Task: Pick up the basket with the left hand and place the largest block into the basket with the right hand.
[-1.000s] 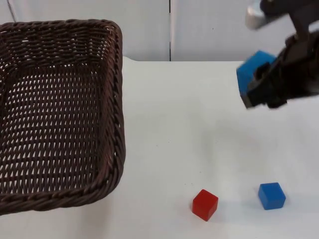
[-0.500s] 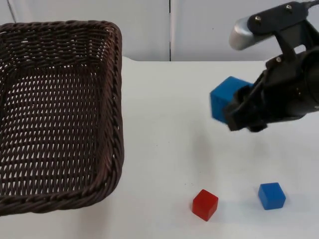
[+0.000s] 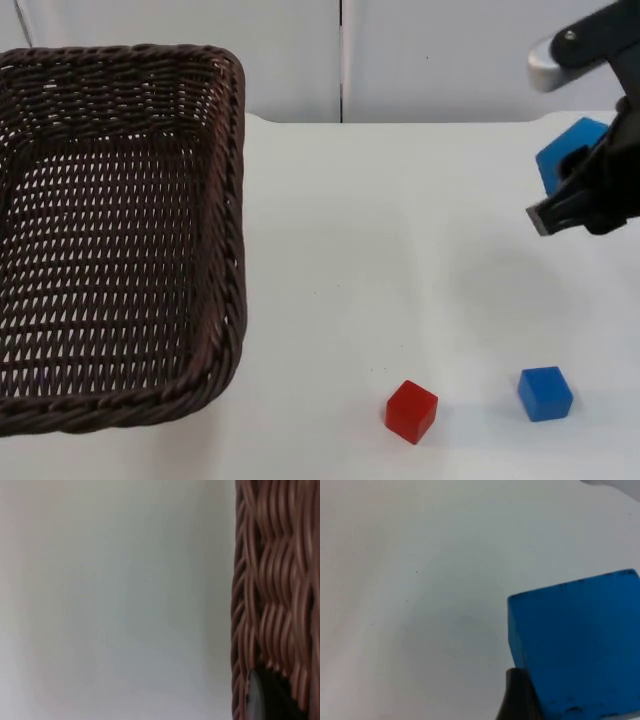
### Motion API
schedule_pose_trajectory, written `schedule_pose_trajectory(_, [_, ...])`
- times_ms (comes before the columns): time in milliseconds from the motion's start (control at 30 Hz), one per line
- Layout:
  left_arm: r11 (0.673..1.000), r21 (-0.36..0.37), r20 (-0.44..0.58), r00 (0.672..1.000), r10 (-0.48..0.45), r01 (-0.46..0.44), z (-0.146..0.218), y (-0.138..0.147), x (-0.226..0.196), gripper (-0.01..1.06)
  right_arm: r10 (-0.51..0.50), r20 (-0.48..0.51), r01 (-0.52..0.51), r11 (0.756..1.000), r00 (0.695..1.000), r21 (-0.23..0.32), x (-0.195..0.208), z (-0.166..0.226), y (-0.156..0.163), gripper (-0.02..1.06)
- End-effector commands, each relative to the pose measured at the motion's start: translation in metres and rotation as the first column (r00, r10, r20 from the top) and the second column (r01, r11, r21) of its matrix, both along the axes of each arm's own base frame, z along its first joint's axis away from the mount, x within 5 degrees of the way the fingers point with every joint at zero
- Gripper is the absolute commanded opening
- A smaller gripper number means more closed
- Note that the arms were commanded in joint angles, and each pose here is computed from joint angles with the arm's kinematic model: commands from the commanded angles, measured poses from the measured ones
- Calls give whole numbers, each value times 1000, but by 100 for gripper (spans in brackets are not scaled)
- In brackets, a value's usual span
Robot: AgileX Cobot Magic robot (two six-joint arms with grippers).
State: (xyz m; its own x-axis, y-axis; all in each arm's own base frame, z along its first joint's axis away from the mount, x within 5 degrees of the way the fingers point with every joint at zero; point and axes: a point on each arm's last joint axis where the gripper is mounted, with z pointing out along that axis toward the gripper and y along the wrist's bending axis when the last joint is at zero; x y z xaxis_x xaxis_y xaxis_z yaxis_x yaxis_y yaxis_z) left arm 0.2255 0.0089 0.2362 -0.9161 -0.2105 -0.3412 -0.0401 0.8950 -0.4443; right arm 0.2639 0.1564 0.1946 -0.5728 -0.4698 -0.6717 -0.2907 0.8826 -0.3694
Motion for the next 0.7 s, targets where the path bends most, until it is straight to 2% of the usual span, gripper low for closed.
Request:
schedule_pose_trajectory(0, [1000, -18, 9, 1000, 4, -4, 3, -1, -1, 0, 19, -8, -19, 998, 1000, 63, -2, 1, 4, 0])
schedule_pose_trajectory(67, [1000, -20, 1, 1000, -2, 2, 3, -2, -2, 0, 74, -36, -66, 979, 997, 194, -5, 2, 14, 0])
schedule_pose_trajectory(133, [1000, -18, -5, 1000, -9, 9, 3, -2, -3, 0, 128, -53, -108, 952, 990, 285, -9, 5, 22, 0])
schedule_pose_trajectory(233, [1000, -18, -7, 1000, -11, 11, 3, -2, -3, 0, 149, -45, -126, 936, 988, 330, -13, 11, 27, 0])
schedule_pose_trajectory(333, [1000, -16, -8, 1000, -12, 12, 3, -2, -3, 0, 243, -40, -205, 884, 969, 419, -23, 21, 38, 0])
schedule_pose_trajectory(367, [1000, -16, -8, 1000, -12, 12, 3, -2, -3, 0, 243, -40, -205, 884, 969, 419, -23, 21, 38, 0])
schedule_pose_trajectory(433, [1000, -16, -8, 1000, -12, 12, 3, -2, -3, 0, 275, -26, -235, 863, 961, 448, -23, 26, 43, 0])
schedule_pose_trajectory(500, [1000, -17, -7, 1000, -12, 11, 3, -2, -3, 0, 267, 32, -257, 880, 963, 400, -15, 39, 44, 0])
schedule_pose_trajectory(533, [1000, -17, -7, 1000, -12, 11, 3, -2, -3, 0, 267, 32, -257, 880, 963, 400, -15, 39, 44, 0])
schedule_pose_trajectory(567, [1000, -17, -7, 1000, -12, 11, 3, -2, -3, 0, 259, 65, -265, 896, 964, 355, -11, 45, 43, 0])
schedule_pose_trajectory(600, [1000, -17, -7, 1000, -12, 11, 3, -2, -3, 0, 224, 110, -248, 910, 968, 333, -3, 58, 43, 0])
schedule_pose_trajectory(667, [1000, -18, -8, 1000, -13, 12, 3, -2, -3, 0, 203, 149, -243, 909, 968, 339, 2, 71, 45, 0])
